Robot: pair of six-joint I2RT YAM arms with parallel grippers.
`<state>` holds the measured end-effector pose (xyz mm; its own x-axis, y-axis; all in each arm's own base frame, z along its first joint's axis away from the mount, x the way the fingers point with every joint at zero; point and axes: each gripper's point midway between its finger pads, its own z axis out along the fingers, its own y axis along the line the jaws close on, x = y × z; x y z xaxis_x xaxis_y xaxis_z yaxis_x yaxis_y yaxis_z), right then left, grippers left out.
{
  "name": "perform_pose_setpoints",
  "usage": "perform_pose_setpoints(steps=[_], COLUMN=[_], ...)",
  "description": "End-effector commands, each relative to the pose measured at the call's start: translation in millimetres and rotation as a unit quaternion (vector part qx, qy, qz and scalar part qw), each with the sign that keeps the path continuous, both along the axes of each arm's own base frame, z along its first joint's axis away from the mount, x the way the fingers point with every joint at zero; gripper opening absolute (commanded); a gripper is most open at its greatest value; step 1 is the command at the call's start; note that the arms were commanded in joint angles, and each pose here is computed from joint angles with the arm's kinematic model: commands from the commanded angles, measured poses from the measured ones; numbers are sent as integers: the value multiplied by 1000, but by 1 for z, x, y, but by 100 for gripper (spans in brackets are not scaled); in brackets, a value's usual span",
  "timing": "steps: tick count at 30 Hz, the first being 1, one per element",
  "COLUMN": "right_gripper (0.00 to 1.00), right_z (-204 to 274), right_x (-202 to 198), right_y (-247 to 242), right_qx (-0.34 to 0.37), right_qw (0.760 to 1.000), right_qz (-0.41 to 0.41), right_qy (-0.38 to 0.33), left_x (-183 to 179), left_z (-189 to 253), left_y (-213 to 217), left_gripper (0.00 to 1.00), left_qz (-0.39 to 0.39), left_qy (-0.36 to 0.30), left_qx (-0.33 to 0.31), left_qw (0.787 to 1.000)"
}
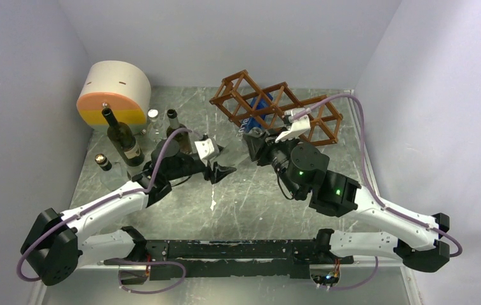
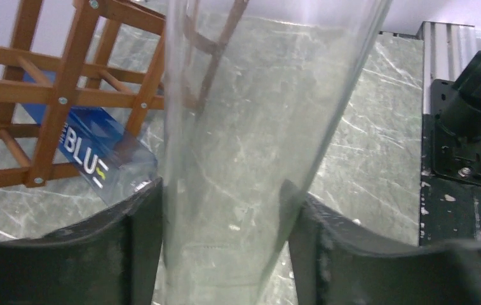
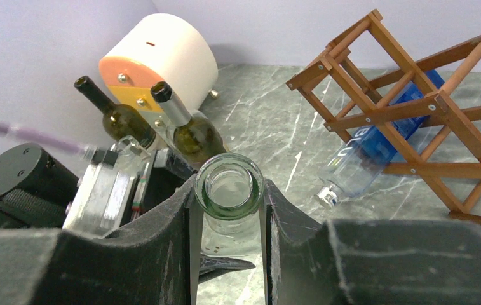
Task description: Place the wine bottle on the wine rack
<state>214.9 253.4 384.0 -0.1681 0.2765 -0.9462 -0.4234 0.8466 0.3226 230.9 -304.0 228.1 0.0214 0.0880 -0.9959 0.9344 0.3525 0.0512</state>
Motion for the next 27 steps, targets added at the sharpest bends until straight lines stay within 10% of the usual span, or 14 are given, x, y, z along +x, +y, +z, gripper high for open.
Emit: perform_pose_setpoints(steps=[1,4,7,12,27], right_gripper=[0,0,58,84,88], right_z=[20,15,10,2,4], right_x=[-5,-9,-16,-19,-31], right_y=[0,1,1,-25,-31], right_qx=[52,42,18,-18,-135], right_qw=[999,999,999,999,987], right_qz=[16,25,46,18,59], right_qy=[-6,4,12,42,68], left_x=[-1,0,8,29,71], left_z=[30,37,45,72,97], left_y=[-12,-14,-12,-6,0], left_gripper=[52,10,7,7,7], left_qz=[-29,-36,-25,4,51], left_qy=[-71,-98,-138,-265,-530], left_qx=[-17,-5,13,49,180], left_qw=[997,995,990,963,827])
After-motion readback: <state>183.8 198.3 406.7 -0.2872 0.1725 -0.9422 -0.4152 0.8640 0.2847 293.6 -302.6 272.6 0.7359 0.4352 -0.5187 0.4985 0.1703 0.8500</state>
